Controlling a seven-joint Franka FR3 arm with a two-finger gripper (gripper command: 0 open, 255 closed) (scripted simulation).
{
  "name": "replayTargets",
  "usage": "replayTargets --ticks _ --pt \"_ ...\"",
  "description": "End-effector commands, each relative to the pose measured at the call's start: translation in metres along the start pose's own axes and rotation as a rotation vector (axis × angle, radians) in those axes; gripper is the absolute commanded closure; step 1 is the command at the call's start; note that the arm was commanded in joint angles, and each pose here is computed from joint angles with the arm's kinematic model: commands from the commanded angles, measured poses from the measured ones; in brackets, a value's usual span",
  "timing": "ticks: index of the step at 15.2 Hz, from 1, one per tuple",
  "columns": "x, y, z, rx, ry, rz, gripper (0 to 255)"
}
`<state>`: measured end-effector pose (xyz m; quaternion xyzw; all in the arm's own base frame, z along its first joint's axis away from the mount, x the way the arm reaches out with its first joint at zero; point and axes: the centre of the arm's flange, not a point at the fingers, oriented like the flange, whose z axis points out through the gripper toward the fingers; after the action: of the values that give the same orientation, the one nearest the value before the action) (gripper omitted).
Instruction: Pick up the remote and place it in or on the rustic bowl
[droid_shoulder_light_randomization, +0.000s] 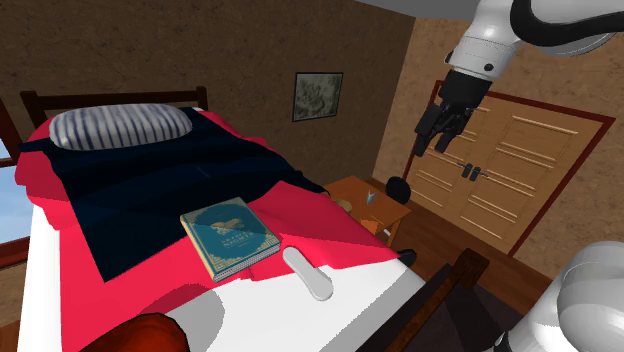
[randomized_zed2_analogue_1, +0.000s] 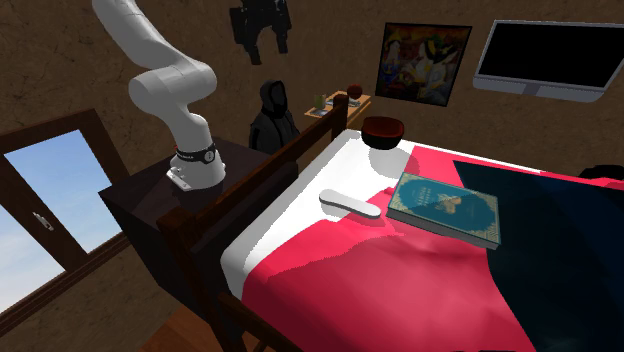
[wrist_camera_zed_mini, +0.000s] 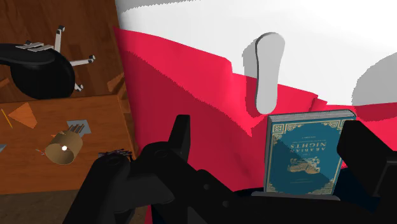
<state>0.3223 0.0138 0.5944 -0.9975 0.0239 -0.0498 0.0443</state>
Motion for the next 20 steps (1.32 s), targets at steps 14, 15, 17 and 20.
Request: replayTargets --ticks 14,15,17,20 --pt "0.055 -0.05 0.158 -0.039 -0.039 -0.014 0" --pt "0.059 -0.054 0.171 -0.042 -0.042 -0.015 0" --pt "0.067 -0.061 0.196 -0.048 -0.048 -0.017 0" --pt "0.079 -0.072 0.233 -0.057 -0.057 -0.02 0"
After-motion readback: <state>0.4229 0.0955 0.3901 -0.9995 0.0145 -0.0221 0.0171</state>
